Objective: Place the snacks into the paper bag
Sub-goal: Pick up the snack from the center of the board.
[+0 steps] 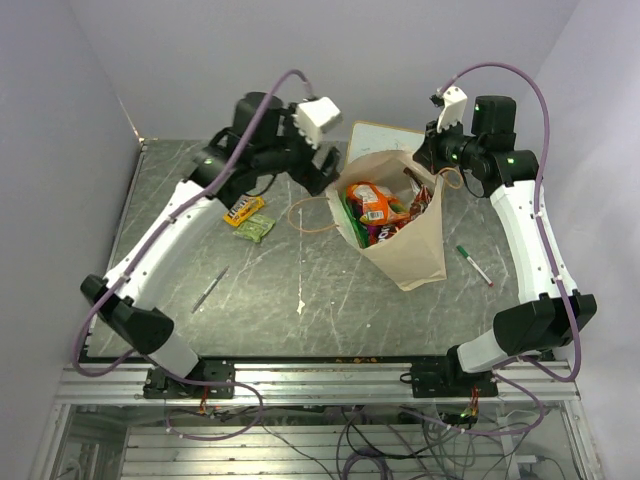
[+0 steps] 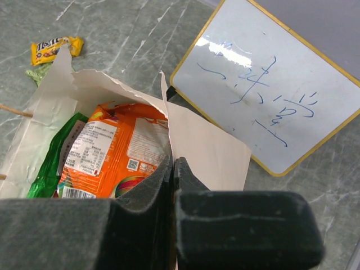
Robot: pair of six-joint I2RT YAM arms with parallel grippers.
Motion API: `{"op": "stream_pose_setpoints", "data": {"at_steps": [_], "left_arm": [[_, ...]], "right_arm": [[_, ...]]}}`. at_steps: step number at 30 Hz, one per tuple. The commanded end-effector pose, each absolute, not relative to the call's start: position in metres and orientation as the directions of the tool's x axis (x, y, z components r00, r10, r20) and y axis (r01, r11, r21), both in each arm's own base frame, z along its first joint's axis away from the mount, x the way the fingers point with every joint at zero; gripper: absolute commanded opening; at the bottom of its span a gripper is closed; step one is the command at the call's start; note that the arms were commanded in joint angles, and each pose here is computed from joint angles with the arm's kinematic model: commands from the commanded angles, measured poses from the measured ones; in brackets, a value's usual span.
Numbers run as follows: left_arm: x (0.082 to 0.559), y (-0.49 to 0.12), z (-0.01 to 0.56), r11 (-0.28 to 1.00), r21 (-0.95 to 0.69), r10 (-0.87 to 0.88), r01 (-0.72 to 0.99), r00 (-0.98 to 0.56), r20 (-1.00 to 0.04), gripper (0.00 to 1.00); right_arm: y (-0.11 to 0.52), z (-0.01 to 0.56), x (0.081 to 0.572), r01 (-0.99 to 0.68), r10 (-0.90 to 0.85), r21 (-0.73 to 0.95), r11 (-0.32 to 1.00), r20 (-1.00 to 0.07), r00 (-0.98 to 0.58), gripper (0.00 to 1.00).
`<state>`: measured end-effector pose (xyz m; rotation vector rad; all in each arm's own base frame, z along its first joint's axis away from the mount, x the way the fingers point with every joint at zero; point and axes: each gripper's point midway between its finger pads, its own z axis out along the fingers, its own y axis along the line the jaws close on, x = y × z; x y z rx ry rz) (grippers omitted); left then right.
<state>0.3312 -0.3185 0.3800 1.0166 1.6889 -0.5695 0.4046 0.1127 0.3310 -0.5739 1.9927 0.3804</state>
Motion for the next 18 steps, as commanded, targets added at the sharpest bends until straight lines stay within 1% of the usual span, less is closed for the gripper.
{"op": "stream_pose_setpoints", "data": {"at_steps": [1,5,9,13,18], "left_arm": [[0.369,-0.26,0.376,0.679,0.128,0.325,0.723,-0.139,-0.935,0.99],[0.396,-0.207,0.355,0.781,0.118,0.306,0.613,-0.212,-0.928,0.99],[0.419,-0.161,0.316,0.844,0.077,0.284,0.53,-0.319,-0.904,1.0],[0.436,-0.134,0.275,0.864,0.057,0.285,0.501,-0.393,-0.874,1.0],[0.453,-0.114,0.218,0.863,0.056,0.331,0.502,-0.477,-0.814,0.99]], "right_arm": [[0.113,0.347,0.399,-0.552,-0.228,0.006,0.834,-0.907,-0.354,0.0],[0.114,0.347,0.396,-0.557,-0.226,0.01,0.831,-0.908,-0.354,0.0],[0.114,0.348,0.395,-0.557,-0.227,0.006,0.83,-0.91,-0.348,0.0],[0.113,0.347,0.395,-0.555,-0.227,0.006,0.832,-0.909,-0.35,0.0],[0.113,0.349,0.393,-0.555,-0.227,0.005,0.832,-0.909,-0.349,0.0]]}}
